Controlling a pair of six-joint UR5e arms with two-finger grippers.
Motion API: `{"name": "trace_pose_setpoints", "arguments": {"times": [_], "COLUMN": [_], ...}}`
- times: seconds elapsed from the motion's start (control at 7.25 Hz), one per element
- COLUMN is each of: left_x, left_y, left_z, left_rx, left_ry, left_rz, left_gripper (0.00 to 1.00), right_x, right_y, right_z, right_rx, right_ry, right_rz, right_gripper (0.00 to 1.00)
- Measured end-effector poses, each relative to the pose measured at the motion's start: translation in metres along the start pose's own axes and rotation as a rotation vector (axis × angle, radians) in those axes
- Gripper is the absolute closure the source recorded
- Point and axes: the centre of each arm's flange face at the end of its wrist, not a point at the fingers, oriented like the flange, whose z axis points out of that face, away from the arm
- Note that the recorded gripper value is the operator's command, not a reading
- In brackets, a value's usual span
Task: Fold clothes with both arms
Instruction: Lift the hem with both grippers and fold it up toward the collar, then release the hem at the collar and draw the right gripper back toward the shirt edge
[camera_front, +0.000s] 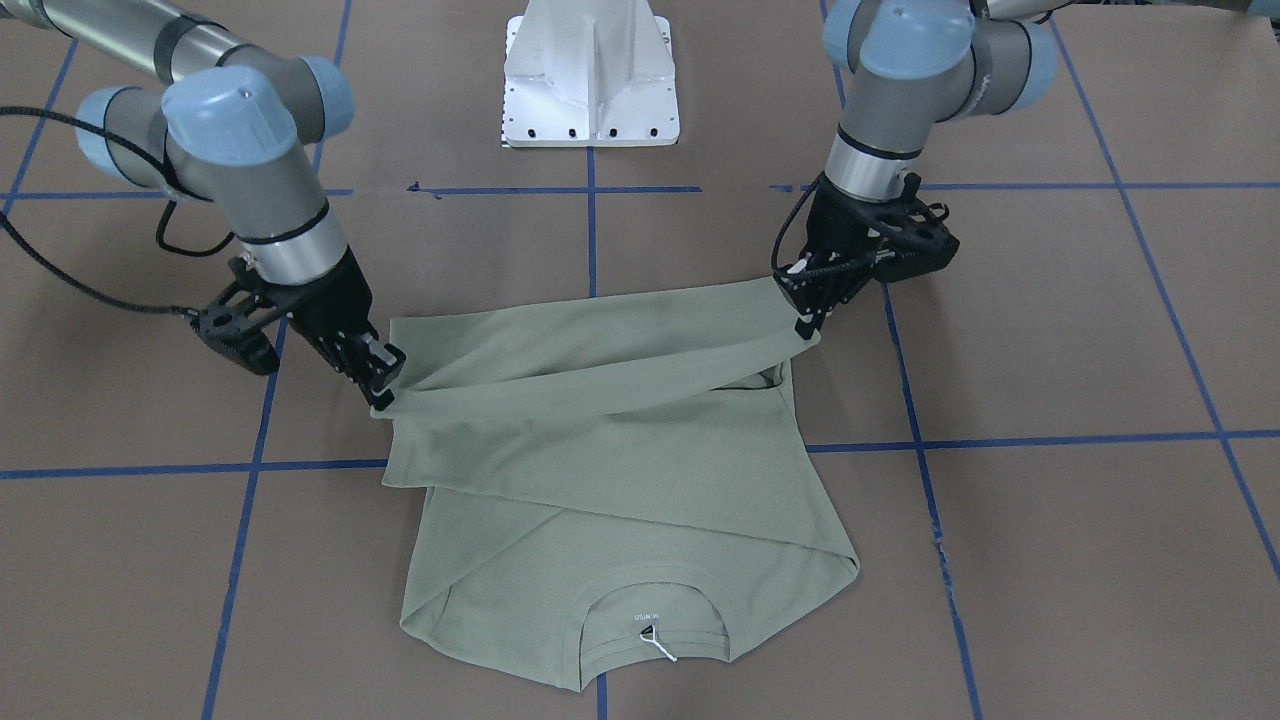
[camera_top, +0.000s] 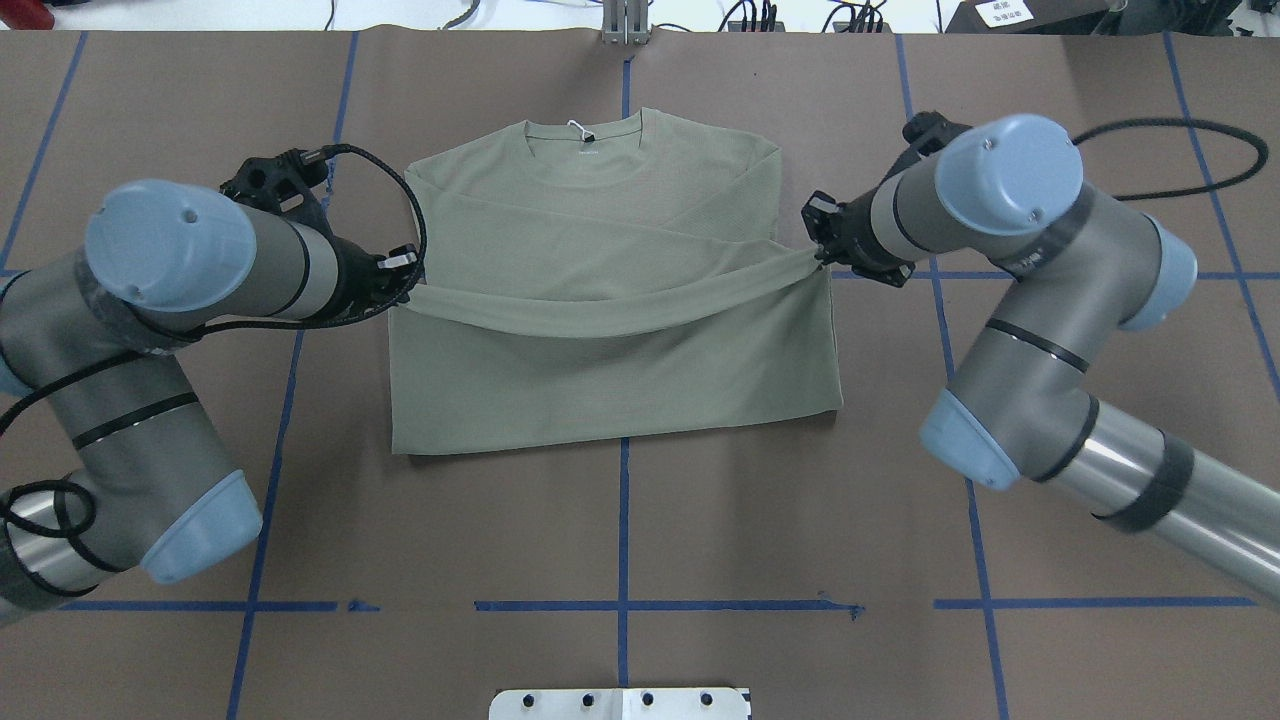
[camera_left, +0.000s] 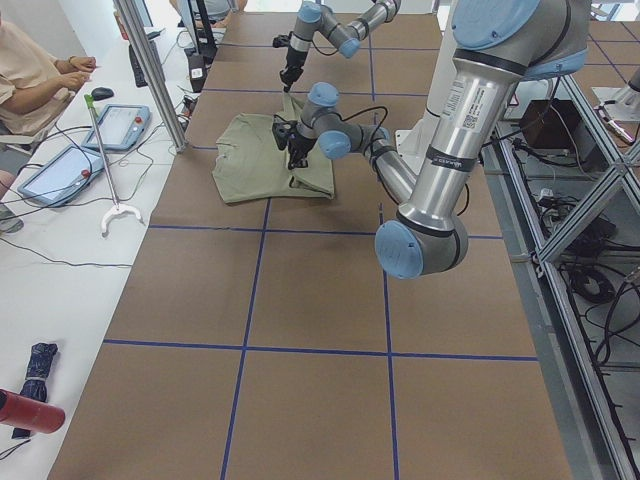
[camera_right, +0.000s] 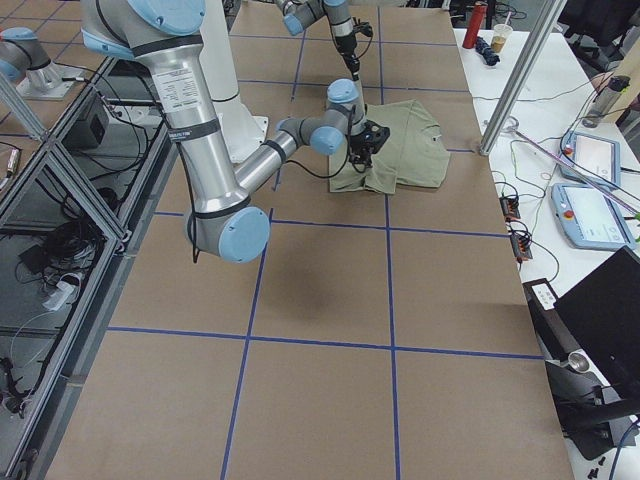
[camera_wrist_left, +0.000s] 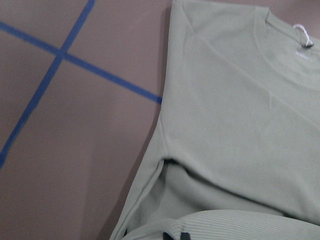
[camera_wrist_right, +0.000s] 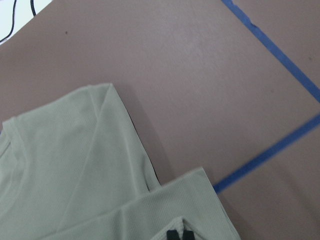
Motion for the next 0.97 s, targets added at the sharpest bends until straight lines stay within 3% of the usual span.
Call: {"name": "trace_pose_setpoints", "arguments": {"times": [0.28, 0.55, 0.97], "left_x": [-0.009, -0.009, 0.003], "left_y": [-0.05, -0.083, -0.1], "left_z": [0.048, 0.089, 0.127], "left_rx": [0.071, 0.162, 0.2], "left_ry": [0.034, 0.04, 0.04], "left_rz": [-0.015, -0.014, -0.012], "left_gripper": [1.0, 1.0, 1.0], "right_x": [-0.046, -0.059, -0.065], "right_y": [-0.043, -0.073, -0.09], "right_z": [0.04, 0.076, 0.102], "right_rx": [0.037, 0.059, 0.084], "right_ry": [0.048, 0.039, 0.068], "right_rz": [-0.017, -0.017, -0.01], "right_gripper": [1.0, 1.0, 1.0]}}
